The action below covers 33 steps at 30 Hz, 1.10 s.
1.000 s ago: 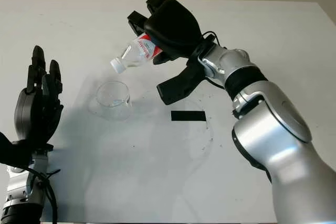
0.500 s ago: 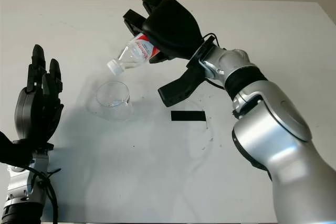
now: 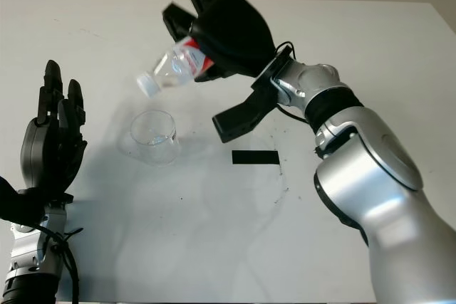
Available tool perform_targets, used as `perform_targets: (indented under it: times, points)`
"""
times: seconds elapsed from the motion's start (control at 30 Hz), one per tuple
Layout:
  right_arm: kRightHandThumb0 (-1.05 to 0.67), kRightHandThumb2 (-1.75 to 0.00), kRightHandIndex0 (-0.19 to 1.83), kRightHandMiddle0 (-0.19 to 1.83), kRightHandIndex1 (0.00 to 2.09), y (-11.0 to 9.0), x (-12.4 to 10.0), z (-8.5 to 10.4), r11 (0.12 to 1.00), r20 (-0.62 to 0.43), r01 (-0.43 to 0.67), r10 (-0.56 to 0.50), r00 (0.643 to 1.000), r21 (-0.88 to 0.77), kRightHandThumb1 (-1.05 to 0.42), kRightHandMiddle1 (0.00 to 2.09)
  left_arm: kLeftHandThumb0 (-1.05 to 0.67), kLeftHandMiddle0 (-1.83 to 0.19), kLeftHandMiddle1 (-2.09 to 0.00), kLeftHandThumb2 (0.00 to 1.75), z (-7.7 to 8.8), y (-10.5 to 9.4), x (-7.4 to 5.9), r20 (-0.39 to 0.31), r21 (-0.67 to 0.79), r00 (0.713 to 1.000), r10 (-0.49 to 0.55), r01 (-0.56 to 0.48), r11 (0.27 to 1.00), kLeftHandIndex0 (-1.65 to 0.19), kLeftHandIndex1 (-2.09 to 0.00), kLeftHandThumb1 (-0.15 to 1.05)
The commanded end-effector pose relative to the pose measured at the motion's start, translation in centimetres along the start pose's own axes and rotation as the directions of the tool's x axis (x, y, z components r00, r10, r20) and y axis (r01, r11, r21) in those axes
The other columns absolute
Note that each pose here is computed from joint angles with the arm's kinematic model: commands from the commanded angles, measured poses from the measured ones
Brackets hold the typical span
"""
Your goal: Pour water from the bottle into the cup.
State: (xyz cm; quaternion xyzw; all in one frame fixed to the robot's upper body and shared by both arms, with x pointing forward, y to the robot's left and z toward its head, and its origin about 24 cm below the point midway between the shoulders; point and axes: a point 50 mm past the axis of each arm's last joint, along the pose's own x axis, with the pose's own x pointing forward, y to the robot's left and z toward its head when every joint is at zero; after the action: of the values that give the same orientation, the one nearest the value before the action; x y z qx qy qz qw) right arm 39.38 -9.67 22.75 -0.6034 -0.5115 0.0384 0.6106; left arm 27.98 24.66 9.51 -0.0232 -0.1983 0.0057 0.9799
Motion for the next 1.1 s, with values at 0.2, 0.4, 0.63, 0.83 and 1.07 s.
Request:
perform_targets:
  times: [0.2,0.4,0.63,0.83,1.07]
  points:
    - [-0.36,-0.23,1.21,0.98,2.09,1.4,-2.7,-0.4,0.952,-0.234,0.084,-0.013,0.972,0.295,-1.05,2.09,-0.70,0.19,0.00,0.65,-0.8,0.3,-0.8,-0.030,-0.011,1.000,0.007,-0.007,1.000,0.19,0.00,1.05]
    - [-0.33,-0.32,1.19,0.92,2.09,2.5,-5.0,-1.2,0.757,-0.484,0.268,0.072,0.872,0.595,-1.05,2.09,-0.69,0.19,0.00,0.64,-0.7,0.5,-1.0,-0.034,-0.018,0.999,0.003,-0.003,1.000,0.19,0.00,1.05]
    - [-0.35,-0.40,1.18,0.94,2.09,3.7,-8.0,-0.9,0.379,-0.541,0.432,0.258,0.801,0.819,-1.05,2.09,-0.70,0.19,0.00,0.63,-0.9,0.6,-1.1,-0.050,-0.031,0.999,0.004,-0.005,1.000,0.19,0.00,1.05]
    - [-0.36,-0.48,1.20,0.95,2.09,2.9,-9.7,0.5,0.163,-0.446,0.416,0.382,0.809,0.895,-1.05,2.09,-0.69,0.19,0.00,0.64,-0.9,0.6,-1.1,-0.049,-0.027,0.999,-0.013,0.012,1.000,0.19,0.00,1.05]
    - [-0.39,-0.46,1.14,0.86,2.09,2.1,-11.7,2.2,0.074,-0.379,0.396,0.490,0.785,0.915,-1.05,2.09,-0.69,0.19,0.00,0.65,-0.9,0.7,-1.2,-0.046,-0.034,0.999,-0.017,0.015,0.999,0.19,0.00,1.05]
